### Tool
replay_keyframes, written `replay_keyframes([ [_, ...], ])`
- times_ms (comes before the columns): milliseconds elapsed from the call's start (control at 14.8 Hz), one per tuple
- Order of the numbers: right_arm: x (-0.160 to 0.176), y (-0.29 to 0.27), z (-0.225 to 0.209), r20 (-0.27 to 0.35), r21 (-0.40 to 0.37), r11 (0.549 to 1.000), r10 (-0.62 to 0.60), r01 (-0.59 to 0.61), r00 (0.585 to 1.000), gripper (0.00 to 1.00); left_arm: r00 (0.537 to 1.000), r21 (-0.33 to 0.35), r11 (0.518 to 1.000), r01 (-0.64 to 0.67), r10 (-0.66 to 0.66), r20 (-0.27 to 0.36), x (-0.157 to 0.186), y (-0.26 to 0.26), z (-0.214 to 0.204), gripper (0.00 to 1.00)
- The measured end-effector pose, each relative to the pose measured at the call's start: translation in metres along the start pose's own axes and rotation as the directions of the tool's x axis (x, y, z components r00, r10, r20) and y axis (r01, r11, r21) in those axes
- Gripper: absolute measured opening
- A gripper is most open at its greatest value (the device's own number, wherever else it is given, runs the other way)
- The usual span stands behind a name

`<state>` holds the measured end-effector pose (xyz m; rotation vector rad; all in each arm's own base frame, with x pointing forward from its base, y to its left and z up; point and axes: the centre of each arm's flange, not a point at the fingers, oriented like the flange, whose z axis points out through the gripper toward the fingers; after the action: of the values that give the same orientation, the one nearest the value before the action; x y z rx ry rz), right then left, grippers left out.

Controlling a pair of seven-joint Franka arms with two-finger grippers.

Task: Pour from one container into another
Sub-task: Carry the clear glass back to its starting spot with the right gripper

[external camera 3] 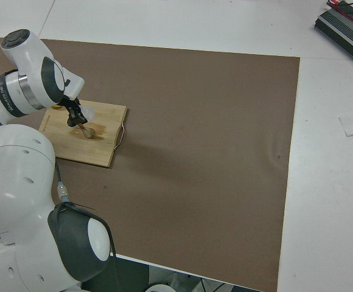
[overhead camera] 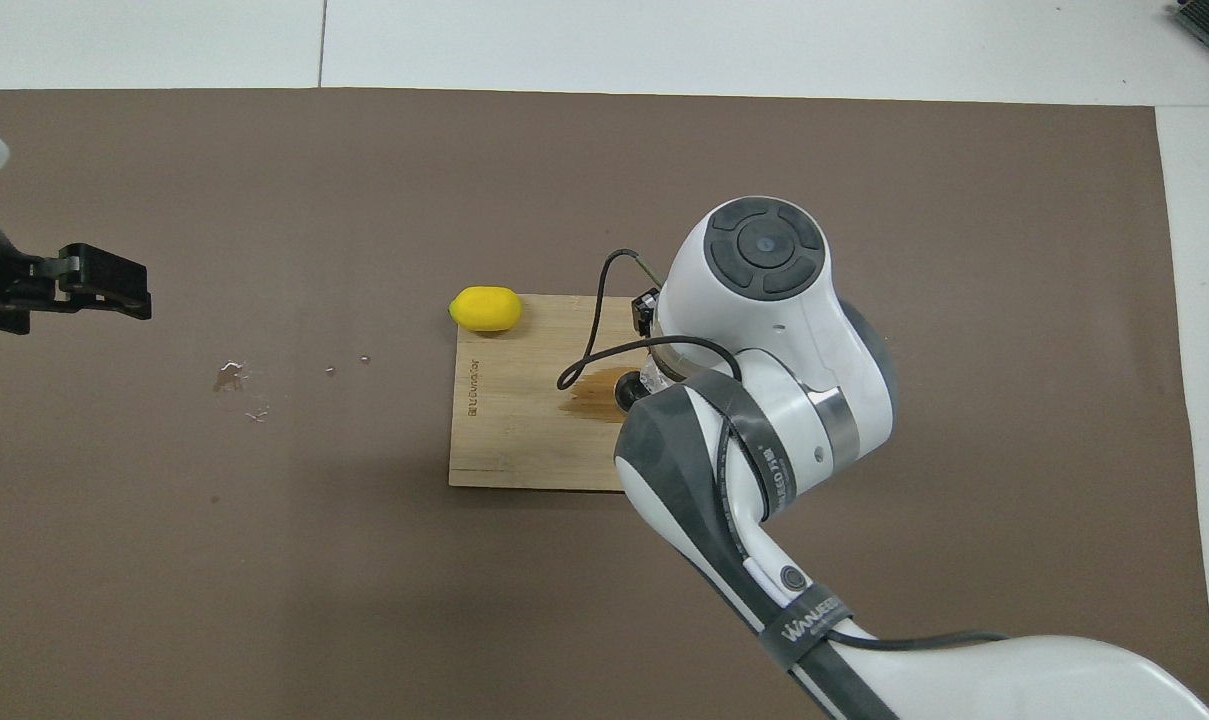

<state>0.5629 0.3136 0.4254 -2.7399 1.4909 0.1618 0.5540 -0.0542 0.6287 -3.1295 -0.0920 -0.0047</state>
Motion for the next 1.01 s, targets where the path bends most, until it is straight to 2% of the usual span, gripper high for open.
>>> replay_keyframes([
  [135, 0.012, 0.001, -0.001, 0.064, 0.008, 0.999, 0.036, -0.037, 0.997, 0.51, 1.000, 0.000, 1.000, -0.005, 0.005, 0.002, 0.000, 0.000, 0.000, 1.00],
  [270, 0.037, 0.004, -0.001, 0.171, 0.022, 0.996, 0.086, -0.091, 0.982, 0.51, 1.000, 0.000, 1.000, -0.007, 0.007, 0.002, 0.000, 0.000, 0.000, 1.00],
  [472, 0.102, 0.020, 0.007, 0.310, 0.040, 0.986, 0.141, -0.161, 0.940, 0.51, 1.000, 0.000, 1.000, -0.007, 0.007, 0.003, 0.000, 0.000, 0.000, 1.00],
  [675, 0.170, 0.052, 0.029, 0.435, 0.054, 0.971, 0.186, -0.232, 0.881, 0.51, 1.000, 0.001, 1.000, -0.002, 0.002, 0.003, 0.000, -0.003, 0.000, 1.00],
  [810, 0.213, 0.079, 0.044, 0.483, 0.072, 0.963, 0.194, -0.260, 0.854, 0.51, 1.000, 0.000, 1.000, 0.005, -0.005, 0.003, 0.001, -0.008, 0.000, 1.00],
  [1012, 0.260, 0.117, 0.063, 0.522, 0.097, 0.959, 0.177, -0.265, 0.834, 0.51, 1.000, 0.000, 1.000, 0.007, -0.007, 0.003, 0.001, -0.010, 0.000, 1.00],
])
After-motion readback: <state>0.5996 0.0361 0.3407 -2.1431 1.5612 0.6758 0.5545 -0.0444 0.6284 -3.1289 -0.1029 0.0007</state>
